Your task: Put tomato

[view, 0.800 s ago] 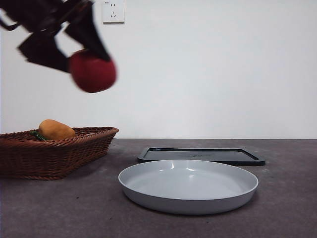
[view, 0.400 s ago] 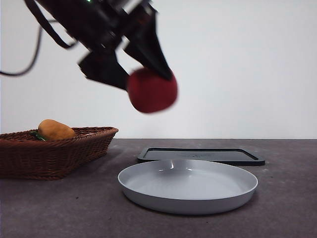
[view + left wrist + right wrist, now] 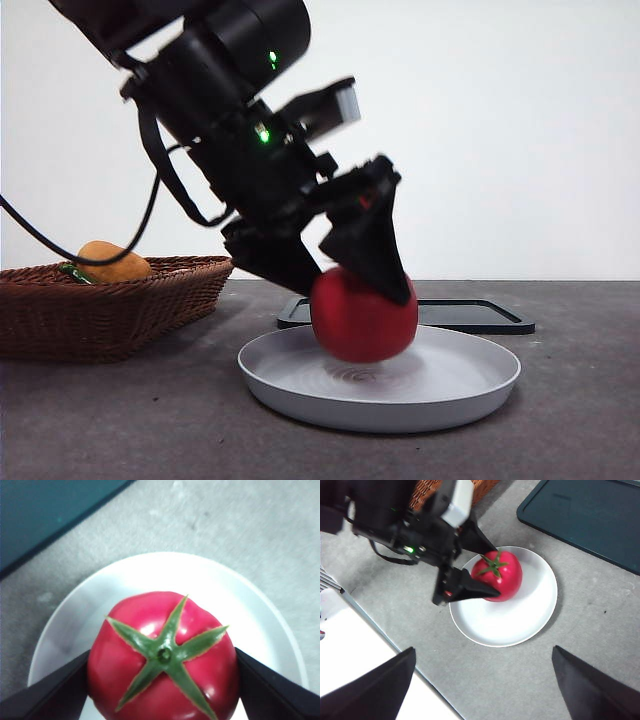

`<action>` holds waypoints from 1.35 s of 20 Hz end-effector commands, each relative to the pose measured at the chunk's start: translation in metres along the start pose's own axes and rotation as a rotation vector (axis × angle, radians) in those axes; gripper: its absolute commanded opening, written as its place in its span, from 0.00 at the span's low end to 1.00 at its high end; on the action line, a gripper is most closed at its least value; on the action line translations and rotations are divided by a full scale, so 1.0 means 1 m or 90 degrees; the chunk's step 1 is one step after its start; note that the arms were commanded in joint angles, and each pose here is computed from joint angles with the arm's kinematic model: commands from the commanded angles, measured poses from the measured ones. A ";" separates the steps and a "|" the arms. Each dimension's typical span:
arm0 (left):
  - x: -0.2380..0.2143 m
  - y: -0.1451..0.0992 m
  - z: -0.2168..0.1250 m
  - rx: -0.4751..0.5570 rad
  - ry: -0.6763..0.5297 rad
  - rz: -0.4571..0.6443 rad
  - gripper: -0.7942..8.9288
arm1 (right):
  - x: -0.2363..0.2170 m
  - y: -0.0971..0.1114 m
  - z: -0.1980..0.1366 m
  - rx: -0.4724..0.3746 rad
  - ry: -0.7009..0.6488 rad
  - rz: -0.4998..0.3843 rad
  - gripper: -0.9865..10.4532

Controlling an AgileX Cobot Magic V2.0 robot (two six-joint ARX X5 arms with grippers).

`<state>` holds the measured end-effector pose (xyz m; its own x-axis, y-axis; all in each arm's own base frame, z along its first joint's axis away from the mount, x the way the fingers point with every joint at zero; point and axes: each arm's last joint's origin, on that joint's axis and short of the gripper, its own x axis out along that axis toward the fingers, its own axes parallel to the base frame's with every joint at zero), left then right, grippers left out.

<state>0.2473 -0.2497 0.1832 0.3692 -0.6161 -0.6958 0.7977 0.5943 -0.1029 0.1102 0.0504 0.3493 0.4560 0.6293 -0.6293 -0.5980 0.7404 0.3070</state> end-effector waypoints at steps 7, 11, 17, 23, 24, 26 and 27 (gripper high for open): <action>0.011 -0.007 -0.001 0.026 0.016 -0.010 0.50 | -0.003 0.002 0.004 -0.003 -0.010 0.002 0.47; 0.011 -0.007 -0.001 0.025 0.016 -0.010 0.60 | -0.003 0.002 0.004 -0.003 -0.010 0.002 0.47; 0.003 -0.008 0.003 0.025 0.003 -0.009 0.67 | -0.003 0.002 0.004 -0.003 -0.010 0.002 0.47; -0.022 -0.006 0.014 0.023 -0.027 0.004 0.66 | -0.003 0.002 0.004 -0.003 -0.011 0.002 0.47; -0.030 -0.005 0.016 0.021 -0.035 0.008 0.66 | -0.003 0.002 0.004 -0.003 -0.010 0.002 0.47; -0.050 -0.005 0.022 0.016 -0.057 0.014 0.66 | -0.003 0.002 0.004 -0.003 -0.010 0.002 0.47; -0.061 -0.004 0.025 0.007 -0.070 0.019 0.66 | -0.003 0.002 0.004 -0.003 -0.010 0.002 0.47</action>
<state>0.2329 -0.2240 0.2386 0.4344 -0.6411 -0.6327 0.7914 0.6070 -0.0717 0.1102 0.0503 0.3493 0.4563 0.6287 -0.6297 -0.5974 0.7409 0.3069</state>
